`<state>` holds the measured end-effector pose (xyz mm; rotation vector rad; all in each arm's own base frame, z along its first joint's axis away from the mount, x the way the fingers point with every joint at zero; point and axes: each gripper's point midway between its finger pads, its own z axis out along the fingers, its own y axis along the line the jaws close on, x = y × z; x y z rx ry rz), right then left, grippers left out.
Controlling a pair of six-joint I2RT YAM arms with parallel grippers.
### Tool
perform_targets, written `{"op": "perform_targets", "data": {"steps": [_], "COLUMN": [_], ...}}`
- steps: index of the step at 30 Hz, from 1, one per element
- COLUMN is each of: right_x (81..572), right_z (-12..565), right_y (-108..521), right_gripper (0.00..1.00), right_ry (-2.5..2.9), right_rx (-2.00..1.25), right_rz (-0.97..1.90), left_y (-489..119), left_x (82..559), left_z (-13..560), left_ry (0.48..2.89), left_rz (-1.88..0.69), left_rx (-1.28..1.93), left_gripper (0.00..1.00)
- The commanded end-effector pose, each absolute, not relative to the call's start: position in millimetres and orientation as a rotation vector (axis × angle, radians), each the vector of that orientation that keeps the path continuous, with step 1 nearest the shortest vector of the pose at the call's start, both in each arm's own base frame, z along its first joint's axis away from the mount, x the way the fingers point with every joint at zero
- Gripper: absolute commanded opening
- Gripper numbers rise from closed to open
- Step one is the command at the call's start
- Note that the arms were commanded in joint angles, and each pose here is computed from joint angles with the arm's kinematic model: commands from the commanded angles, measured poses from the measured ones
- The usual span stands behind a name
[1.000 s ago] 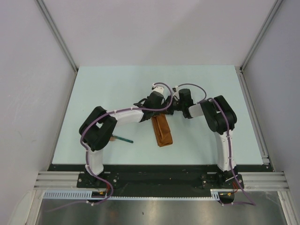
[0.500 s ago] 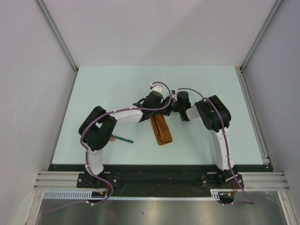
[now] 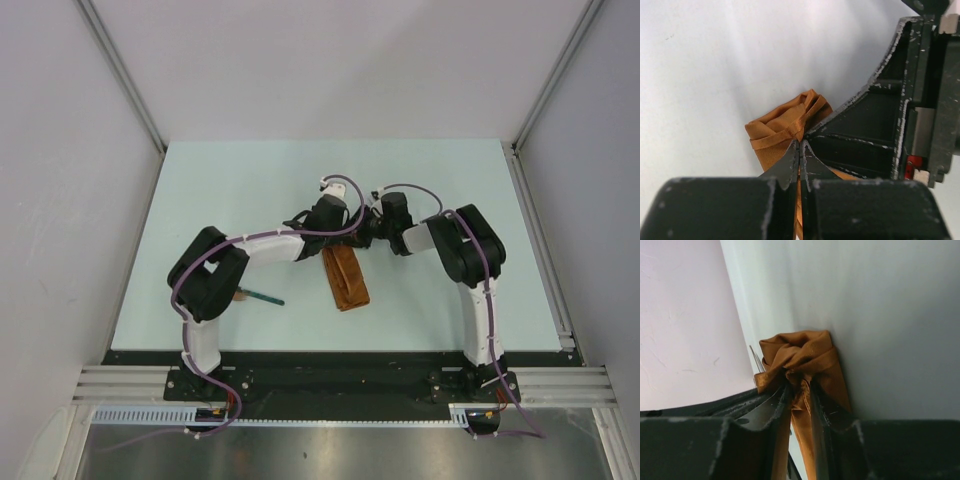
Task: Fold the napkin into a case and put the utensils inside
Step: Grasp the top corner of the smaller rectangle folded napkin from the folded napkin.
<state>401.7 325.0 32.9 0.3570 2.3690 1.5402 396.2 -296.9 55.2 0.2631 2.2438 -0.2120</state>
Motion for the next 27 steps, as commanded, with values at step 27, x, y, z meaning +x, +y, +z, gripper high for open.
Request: {"op": "perform_targets", "data": {"steps": [27], "right_x": [386.2], "right_z": [84.2], "right_y": [296.1], "right_gripper": [0.46], "right_ry": [2.261], "right_rx": [0.178], "right_rz": [1.533], "left_y": [-301.4], "left_x": [391.5], "left_z": [66.9], "left_ry": [2.238], "left_rz": [-0.286], "left_rx": [0.253], "left_gripper": [0.00]}}
